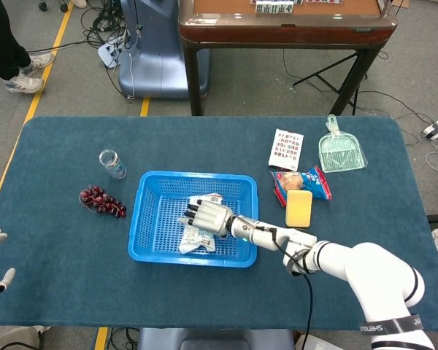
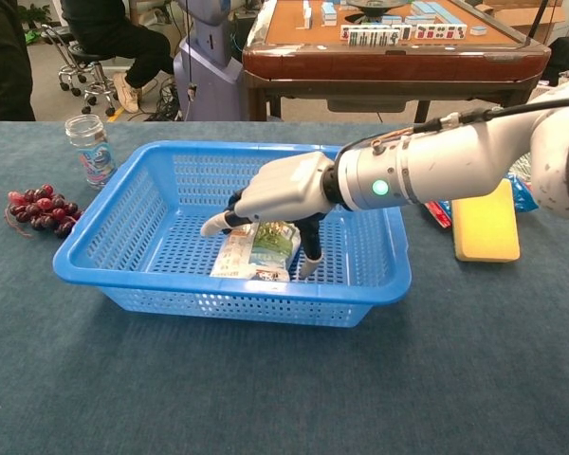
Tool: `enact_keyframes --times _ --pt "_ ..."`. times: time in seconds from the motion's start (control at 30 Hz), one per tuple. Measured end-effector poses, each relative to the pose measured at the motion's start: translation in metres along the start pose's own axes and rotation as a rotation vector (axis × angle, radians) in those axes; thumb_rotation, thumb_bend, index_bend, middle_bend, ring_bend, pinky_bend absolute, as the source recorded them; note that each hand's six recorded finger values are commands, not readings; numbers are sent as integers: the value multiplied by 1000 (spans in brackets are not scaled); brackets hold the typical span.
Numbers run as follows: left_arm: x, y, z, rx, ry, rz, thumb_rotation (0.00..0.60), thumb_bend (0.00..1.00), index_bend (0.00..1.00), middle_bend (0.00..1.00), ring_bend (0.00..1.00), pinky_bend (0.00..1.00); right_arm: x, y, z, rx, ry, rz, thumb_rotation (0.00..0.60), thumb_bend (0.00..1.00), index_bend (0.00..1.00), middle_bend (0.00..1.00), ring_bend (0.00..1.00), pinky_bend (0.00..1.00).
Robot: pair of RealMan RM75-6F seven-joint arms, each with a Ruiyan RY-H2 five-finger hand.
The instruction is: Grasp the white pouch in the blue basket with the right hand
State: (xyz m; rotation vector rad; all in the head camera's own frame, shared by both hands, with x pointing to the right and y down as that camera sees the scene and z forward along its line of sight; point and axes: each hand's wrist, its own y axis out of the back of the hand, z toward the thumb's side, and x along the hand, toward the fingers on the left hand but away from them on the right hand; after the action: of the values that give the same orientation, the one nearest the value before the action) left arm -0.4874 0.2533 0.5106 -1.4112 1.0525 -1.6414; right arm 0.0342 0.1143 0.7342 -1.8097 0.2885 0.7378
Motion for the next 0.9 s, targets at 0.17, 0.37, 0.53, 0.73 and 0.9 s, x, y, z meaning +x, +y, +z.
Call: enact_keyframes --times 0.17,0.37,0.53,0.73,0.9 --pt "-1 -1 -3 1 4 1 600 274 322 213 151 143 -4 3 0 -3 -2 -40 600 199 519 468 330 326" --pt "-1 -2 -5 -3 9 0 600 274 325 213 151 143 -7 4 -4 -18 -13 -82 600 350 659 584 495 544" --pt "-1 -3 -5 -2 9 -3 600 274 326 212 150 143 -4 11 -8 -43 -17 -141 600 389 684 604 557 646" --pt "0 0 -4 -3 5 8 600 274 326 212 151 143 10 40 -25 -123 -46 -282 600 390 683 601 563 656" --pt "1 1 -2 -6 -3 13 600 274 326 212 151 143 40 67 -48 -196 -97 -421 600 390 683 597 563 656"
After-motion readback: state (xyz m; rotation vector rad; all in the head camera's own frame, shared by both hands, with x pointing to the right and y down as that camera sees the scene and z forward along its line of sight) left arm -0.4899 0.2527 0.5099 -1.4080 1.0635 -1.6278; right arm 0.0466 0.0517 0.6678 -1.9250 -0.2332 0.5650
